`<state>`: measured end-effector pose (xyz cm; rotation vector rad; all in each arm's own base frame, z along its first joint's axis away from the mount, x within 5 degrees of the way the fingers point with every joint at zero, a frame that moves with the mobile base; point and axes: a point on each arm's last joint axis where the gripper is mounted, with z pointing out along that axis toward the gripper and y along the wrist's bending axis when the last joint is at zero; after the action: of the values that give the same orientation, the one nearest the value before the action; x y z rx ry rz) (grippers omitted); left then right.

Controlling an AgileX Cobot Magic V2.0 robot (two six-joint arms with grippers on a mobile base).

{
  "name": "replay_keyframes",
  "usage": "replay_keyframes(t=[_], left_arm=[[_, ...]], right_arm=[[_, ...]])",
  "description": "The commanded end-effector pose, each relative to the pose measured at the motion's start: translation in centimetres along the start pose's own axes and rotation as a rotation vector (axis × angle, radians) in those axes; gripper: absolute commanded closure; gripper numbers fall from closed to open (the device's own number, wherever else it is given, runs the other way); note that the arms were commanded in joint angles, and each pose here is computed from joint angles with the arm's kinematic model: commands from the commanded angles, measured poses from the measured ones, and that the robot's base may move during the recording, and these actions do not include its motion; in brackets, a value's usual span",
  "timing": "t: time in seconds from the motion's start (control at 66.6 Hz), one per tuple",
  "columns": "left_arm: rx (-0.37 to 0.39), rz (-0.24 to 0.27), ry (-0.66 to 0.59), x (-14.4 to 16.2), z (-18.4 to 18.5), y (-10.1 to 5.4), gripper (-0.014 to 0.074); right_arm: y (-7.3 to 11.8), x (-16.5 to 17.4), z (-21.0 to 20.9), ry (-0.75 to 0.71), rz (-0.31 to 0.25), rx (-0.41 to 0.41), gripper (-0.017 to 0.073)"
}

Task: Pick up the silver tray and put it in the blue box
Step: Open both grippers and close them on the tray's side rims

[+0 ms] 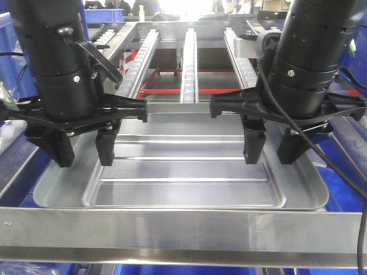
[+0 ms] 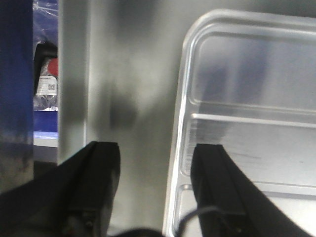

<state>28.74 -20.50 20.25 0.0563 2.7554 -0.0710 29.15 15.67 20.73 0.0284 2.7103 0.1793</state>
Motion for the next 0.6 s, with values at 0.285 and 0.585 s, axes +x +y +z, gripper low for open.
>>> replay_keyframes(t=[0.285, 0.585], left_arm=[[0.019, -0.002, -0.024, -0.7, -0.5, -0.4, 0.0351], [0.015, -0.005, -0.011, -0.5, -0.1, -0.4, 0.0351]], right_arm=[[0.4, -1.2, -1.3, -0.078, 0.000, -0.043, 0.0165], [0.4, -0.9, 0.2, -0.043, -0.004, -0.025, 0.0165]])
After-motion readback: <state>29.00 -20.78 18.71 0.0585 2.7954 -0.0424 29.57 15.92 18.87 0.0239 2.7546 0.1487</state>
